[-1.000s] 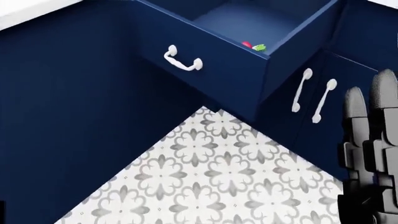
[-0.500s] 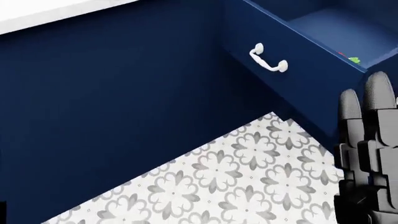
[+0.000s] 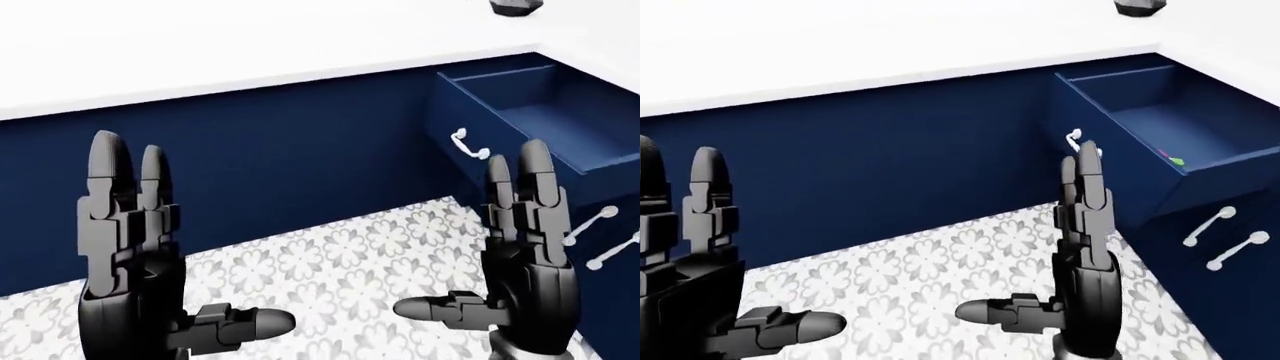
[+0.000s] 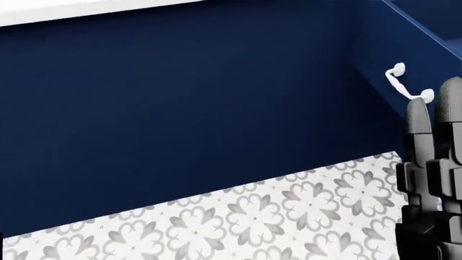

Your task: Close the left drawer.

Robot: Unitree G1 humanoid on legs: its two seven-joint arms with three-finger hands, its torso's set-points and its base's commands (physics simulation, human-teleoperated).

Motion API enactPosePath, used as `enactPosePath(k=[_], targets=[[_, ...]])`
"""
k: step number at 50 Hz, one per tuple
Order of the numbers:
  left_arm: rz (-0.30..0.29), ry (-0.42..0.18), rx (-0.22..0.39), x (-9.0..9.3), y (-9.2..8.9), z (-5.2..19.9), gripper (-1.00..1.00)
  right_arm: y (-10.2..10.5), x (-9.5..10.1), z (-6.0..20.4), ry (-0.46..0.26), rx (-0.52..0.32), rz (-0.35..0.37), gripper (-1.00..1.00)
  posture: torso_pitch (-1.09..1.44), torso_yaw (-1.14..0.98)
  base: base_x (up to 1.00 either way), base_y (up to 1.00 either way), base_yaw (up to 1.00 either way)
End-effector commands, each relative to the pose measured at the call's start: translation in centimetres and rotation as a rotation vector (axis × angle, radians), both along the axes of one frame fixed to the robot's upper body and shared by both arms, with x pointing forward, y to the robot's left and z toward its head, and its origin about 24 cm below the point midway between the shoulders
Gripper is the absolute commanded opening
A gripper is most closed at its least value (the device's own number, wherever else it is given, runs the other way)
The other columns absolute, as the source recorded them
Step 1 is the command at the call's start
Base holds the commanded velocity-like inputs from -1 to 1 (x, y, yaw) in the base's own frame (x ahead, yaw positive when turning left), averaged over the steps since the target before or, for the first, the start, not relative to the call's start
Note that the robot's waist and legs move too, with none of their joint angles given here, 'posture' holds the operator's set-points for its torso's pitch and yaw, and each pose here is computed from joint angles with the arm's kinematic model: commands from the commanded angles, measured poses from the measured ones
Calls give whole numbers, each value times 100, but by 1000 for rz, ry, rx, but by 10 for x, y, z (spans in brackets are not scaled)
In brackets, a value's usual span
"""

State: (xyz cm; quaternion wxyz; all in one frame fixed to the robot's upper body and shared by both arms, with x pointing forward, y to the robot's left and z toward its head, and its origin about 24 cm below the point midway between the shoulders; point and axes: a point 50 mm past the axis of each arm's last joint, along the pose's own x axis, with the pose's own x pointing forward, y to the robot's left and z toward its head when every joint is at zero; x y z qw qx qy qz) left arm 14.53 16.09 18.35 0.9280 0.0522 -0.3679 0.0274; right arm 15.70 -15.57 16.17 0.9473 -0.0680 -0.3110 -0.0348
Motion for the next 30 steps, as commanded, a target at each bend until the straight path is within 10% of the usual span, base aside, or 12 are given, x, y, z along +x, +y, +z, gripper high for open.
enactPosePath(k=[1, 30], targets=[[-1, -51, 1, -5, -1, 7, 100, 0, -4, 9, -58, -5, 1, 100, 0, 0, 0, 0, 48], [-4, -50, -1, -5, -2, 7, 100, 1, -5, 8, -55, 13, 37, 100, 0, 0, 0, -5, 5]])
